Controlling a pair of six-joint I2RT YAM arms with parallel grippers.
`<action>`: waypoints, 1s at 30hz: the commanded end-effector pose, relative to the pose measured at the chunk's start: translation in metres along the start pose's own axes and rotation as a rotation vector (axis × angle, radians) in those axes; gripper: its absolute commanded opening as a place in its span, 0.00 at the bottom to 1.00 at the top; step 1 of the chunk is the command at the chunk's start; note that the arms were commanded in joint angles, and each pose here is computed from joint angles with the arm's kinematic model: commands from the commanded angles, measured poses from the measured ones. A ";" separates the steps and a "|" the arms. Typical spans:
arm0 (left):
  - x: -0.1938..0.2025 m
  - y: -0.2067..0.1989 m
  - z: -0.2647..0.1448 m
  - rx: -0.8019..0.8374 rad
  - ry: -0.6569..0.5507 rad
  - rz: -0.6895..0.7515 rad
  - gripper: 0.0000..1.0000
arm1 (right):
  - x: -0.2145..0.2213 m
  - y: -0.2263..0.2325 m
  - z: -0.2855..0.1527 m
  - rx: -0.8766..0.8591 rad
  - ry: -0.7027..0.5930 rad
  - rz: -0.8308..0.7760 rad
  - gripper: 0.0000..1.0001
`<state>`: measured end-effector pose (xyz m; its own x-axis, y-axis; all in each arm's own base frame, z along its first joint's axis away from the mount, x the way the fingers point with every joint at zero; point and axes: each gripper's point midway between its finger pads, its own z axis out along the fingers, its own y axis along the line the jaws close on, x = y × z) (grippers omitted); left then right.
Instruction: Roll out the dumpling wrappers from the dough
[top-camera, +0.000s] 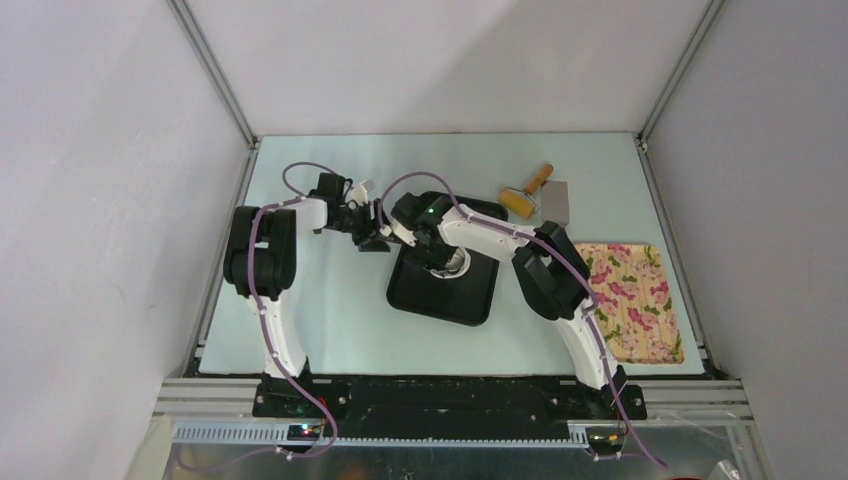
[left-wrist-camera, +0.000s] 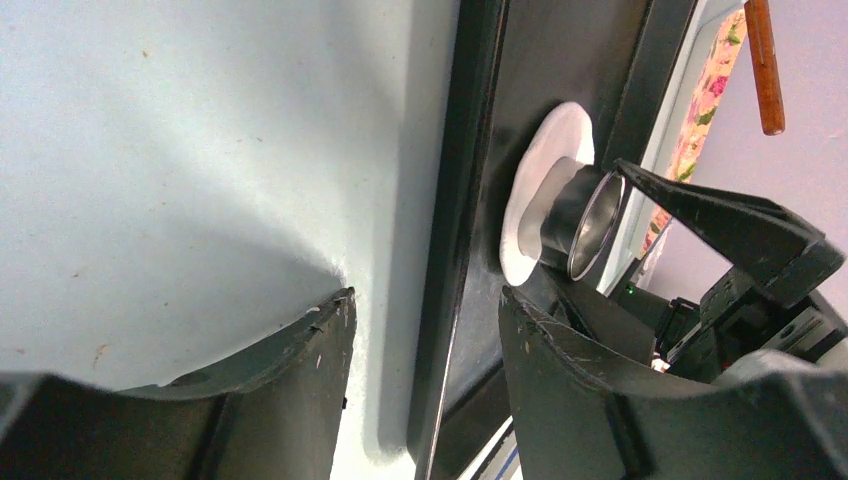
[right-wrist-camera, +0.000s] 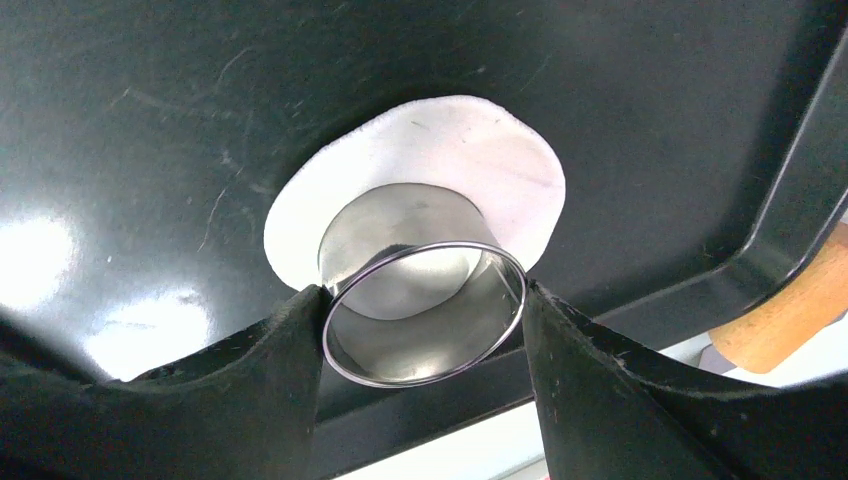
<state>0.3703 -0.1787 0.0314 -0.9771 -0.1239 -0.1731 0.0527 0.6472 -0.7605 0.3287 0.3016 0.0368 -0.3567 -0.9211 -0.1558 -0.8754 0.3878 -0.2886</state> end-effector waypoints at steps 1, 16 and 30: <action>-0.004 0.017 0.002 -0.062 -0.014 -0.002 0.61 | -0.004 -0.002 0.051 0.013 0.003 0.134 0.07; -0.004 0.017 0.002 -0.060 -0.013 -0.005 0.61 | -0.004 0.042 0.035 -0.218 -0.015 0.029 0.07; -0.005 0.017 0.002 -0.058 -0.014 -0.003 0.61 | 0.011 0.079 0.030 -0.269 0.008 -0.113 0.05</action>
<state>0.3703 -0.1788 0.0315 -0.9771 -0.1240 -0.1728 0.0524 0.6469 -0.7608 0.3408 0.3151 0.0370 -0.3444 -0.9101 -0.2305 -0.8670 0.4025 -0.2937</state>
